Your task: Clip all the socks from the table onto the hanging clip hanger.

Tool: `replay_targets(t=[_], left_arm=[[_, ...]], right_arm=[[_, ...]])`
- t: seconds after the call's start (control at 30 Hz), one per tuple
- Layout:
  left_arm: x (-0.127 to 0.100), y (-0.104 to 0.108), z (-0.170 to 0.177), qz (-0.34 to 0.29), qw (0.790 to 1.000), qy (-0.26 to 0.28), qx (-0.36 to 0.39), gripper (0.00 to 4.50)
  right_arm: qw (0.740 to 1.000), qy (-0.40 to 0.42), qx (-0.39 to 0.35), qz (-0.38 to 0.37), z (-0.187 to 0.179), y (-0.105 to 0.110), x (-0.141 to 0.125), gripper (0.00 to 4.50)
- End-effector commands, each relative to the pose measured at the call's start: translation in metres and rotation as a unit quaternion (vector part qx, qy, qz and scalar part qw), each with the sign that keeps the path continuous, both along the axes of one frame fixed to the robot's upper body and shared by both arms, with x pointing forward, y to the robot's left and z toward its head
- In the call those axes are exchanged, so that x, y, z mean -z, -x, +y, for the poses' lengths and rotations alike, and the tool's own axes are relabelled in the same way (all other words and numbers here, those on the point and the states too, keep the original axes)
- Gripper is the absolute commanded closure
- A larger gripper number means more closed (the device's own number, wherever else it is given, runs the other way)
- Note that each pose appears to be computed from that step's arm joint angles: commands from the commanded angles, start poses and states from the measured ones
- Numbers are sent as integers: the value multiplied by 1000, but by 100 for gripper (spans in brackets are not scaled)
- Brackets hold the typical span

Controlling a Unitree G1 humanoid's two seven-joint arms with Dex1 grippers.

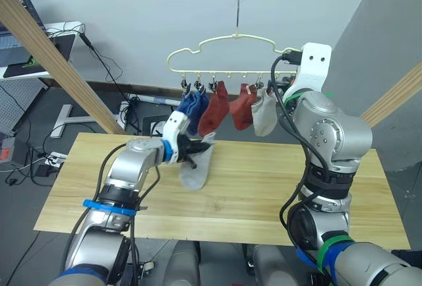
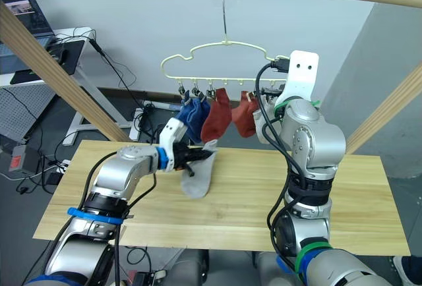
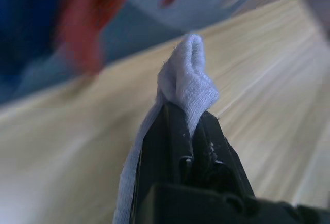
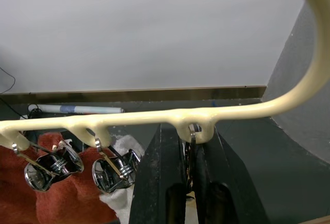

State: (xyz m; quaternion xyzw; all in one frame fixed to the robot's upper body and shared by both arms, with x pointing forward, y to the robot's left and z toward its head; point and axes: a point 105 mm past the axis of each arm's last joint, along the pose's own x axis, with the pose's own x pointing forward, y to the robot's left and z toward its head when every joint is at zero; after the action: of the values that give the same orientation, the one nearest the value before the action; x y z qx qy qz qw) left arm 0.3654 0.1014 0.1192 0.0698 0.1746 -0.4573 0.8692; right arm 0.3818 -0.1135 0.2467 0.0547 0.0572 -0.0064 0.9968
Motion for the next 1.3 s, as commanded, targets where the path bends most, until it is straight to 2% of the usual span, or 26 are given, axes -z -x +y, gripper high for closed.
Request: replay_targets(t=[0.03,0.3,0.63,1.3], left_arm=[[-27,4,-26,-30,998,20,47,448],[-52,-3,-74,-65,992,45,94,448],[-48,-15,-115,-70,989,54,117,448],[-64,-27,-132,-101,986,66,117,448]], right_arm=[[999,-10,-3,-45,2,7,-25,450],[999,-17,-4,-45,5,7,-27,450],[999,-23,-6,-47,9,8,-30,450],[999,-27,-3,-45,9,10,-28,450]])
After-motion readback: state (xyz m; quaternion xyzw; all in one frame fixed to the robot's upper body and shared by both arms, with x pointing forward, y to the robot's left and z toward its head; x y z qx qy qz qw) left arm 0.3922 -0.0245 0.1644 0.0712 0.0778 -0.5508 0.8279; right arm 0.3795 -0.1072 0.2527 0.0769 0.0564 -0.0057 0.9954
